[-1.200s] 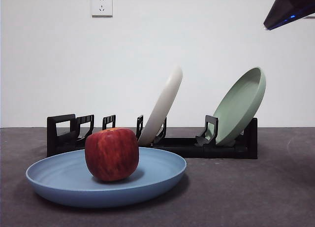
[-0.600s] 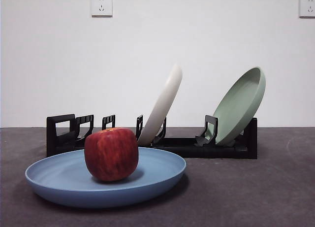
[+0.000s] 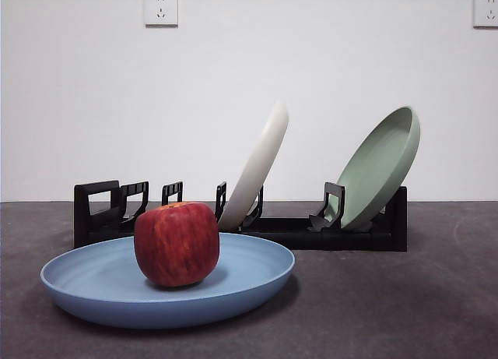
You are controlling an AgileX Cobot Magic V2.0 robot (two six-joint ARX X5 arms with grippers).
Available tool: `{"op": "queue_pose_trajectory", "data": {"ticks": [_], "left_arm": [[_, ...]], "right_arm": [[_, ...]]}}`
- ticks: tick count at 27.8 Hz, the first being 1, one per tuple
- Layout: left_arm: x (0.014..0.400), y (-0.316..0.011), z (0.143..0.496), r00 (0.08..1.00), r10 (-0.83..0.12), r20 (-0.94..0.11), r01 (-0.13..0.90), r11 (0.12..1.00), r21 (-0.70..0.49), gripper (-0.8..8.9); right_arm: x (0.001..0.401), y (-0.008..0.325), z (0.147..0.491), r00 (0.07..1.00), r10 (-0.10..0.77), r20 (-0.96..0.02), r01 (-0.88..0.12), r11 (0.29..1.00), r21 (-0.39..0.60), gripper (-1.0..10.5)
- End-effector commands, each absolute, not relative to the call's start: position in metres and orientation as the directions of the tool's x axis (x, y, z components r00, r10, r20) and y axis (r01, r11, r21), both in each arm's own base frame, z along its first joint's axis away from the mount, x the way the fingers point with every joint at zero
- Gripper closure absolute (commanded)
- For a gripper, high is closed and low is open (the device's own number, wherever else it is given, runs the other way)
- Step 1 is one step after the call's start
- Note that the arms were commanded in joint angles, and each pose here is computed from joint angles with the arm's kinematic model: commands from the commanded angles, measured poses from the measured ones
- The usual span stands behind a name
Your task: Take the blue plate from the plate rack,put the plate on the table,take the apple from the table,put the apple in the plate
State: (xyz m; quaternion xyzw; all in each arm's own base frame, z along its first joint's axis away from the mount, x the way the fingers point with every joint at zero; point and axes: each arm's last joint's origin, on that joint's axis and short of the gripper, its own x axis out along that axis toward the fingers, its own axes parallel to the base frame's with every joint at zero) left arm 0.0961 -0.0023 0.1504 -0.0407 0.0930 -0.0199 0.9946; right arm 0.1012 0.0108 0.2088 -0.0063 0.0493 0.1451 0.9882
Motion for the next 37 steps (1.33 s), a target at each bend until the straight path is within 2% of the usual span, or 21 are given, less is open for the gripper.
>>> {"op": "queue_pose_trajectory", "data": {"ticks": [1,11,16,19,23,37], "left_arm": [[0.097,-0.002,0.146,0.981,-0.041,-0.192,0.024,0.996,-0.090,8.16],[0.097,-0.002,0.146,0.981,-0.041,-0.192,0.024,0.996,-0.090,8.16],[0.097,-0.002,0.146,0.981,-0.041,-0.192,0.024,0.996,-0.090,8.16],[0.097,-0.002,0.146,0.981,-0.041,-0.192,0.024,0.996,-0.090,8.16],[0.097,-0.002,0.146,0.981,-0.042,-0.192,0.025,0.996,-0.090,8.16],[0.097,-0.002,0.146,0.981,-0.041,-0.192,0.024,0.996,-0.090,8.16]], "right_arm": [[0.099,0.011,0.191,0.953,0.290,-0.089,-0.289,0.957,0.028,9.5],[0.096,0.011,0.155,0.953,0.289,-0.097,-0.286,0.957,0.036,9.5],[0.096,0.011,0.154,0.952,0.285,-0.112,-0.281,0.958,0.051,9.5],[0.095,0.010,0.149,0.951,0.265,-0.160,-0.254,0.963,0.086,9.5],[0.096,0.010,0.149,0.953,0.251,-0.169,-0.229,0.963,0.141,9.5],[0.096,0.009,0.148,0.956,0.235,-0.173,-0.213,0.967,0.138,9.5]]}}
